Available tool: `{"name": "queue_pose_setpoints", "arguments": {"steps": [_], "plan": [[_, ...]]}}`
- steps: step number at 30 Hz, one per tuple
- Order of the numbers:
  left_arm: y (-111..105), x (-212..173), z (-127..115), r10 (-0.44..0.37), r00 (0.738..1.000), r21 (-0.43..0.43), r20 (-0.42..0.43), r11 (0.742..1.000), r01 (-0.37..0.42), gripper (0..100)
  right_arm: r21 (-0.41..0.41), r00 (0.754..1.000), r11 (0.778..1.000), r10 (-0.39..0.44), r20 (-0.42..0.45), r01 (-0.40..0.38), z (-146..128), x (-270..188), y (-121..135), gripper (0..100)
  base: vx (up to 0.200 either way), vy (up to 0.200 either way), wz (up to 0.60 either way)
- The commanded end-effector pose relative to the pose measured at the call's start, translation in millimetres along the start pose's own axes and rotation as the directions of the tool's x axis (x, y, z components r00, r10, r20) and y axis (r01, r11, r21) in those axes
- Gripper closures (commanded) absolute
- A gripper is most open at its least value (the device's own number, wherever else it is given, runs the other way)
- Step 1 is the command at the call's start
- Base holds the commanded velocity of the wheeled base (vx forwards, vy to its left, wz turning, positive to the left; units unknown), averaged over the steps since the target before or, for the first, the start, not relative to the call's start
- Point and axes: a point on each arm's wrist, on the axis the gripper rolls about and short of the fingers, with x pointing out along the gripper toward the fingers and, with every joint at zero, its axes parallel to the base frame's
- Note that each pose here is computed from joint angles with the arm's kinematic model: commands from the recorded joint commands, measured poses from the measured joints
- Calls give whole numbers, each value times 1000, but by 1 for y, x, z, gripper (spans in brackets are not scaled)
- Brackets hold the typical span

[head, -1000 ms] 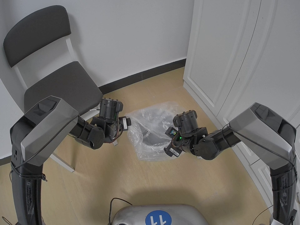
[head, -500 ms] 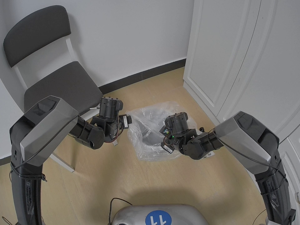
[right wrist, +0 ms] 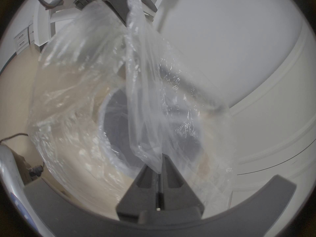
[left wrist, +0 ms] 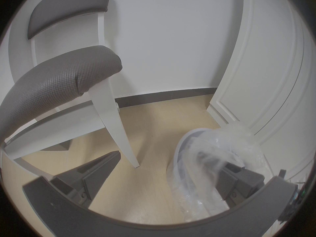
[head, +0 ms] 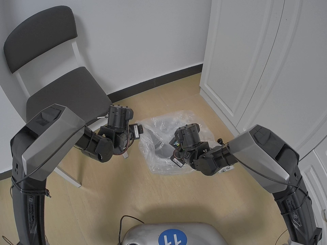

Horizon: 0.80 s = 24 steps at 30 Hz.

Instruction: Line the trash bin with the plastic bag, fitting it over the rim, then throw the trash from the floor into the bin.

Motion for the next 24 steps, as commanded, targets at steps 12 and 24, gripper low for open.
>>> {"name": "queue_pose_setpoints", "arguments": {"steps": [12, 24], "plan": [[6, -9, 20, 3, 999, -28, 48, 1000, -2, 0, 29, 985, 991, 126, 117, -130, 47, -60, 34, 100, 0, 0, 0], [7, -18, 29, -6, 997, -37, 78, 999, 8, 0, 191, 973, 965, 145, 177, -179, 41, -26, 7, 100, 0, 0, 0]]}}
